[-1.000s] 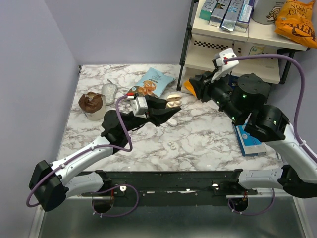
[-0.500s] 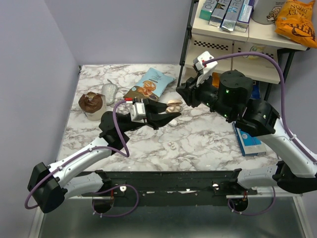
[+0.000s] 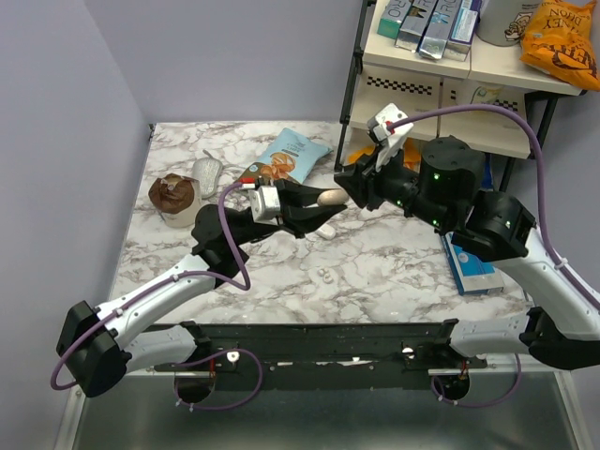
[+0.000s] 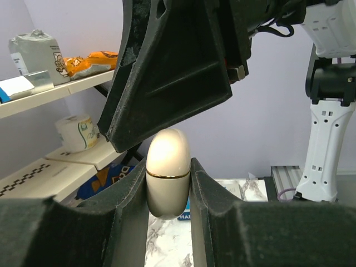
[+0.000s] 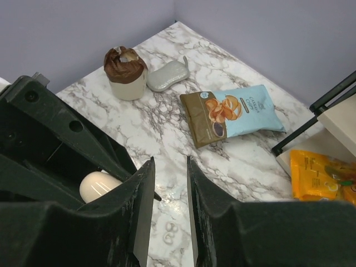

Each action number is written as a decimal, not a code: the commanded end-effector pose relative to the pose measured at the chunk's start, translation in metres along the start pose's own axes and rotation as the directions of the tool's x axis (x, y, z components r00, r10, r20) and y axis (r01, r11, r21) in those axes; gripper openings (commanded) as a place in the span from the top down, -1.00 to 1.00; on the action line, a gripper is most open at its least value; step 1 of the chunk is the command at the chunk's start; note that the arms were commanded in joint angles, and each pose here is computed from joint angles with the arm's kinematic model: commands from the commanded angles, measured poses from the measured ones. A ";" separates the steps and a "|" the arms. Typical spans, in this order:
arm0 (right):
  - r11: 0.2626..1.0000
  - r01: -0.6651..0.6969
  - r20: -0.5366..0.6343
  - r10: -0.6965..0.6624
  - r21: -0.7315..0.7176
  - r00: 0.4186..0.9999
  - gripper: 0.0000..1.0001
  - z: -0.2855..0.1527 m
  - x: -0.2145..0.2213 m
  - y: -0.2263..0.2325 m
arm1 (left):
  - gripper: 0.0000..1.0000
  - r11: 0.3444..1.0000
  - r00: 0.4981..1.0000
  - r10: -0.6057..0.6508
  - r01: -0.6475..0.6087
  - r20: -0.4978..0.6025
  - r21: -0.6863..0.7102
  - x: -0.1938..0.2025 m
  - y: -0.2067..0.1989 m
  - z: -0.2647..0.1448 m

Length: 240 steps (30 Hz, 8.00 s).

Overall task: Insert the wireless bluetooth earbuds into the charging case
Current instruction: Close the charging case, then place the charging case at the center of the board, then pick up the charging case at the center of the board, then open the charging case.

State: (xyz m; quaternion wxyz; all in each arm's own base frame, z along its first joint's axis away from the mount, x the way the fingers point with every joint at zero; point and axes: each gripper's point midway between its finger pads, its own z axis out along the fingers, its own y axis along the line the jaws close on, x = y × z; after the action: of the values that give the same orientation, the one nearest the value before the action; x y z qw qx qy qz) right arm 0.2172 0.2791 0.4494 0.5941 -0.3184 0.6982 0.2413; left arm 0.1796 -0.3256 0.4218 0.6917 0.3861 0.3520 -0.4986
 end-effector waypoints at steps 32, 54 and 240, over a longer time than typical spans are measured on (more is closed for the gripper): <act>0.886 -0.265 -0.024 0.295 0.381 0.955 -0.53 -0.010 0.156 -0.061 | 1.00 0.333 0.568 -0.819 0.362 -0.077 -0.871 0.260 0.093 -0.195; 0.904 -0.228 -0.053 0.265 0.362 0.963 -0.53 -0.007 0.171 -0.058 | 0.02 0.130 0.390 -0.921 0.309 0.001 -0.942 0.330 0.119 -0.240; 0.974 -0.204 -0.237 0.221 0.093 0.946 -0.82 0.035 0.113 -0.006 | 1.00 0.936 0.975 0.161 -0.201 -0.155 -0.288 0.068 0.006 -0.095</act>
State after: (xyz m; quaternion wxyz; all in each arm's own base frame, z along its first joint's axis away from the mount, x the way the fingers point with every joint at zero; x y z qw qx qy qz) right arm 0.2296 0.2985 0.3216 0.4667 -0.2690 0.8005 0.2628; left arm 0.1994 -0.2724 0.2976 0.7405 0.3417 0.4630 -0.3472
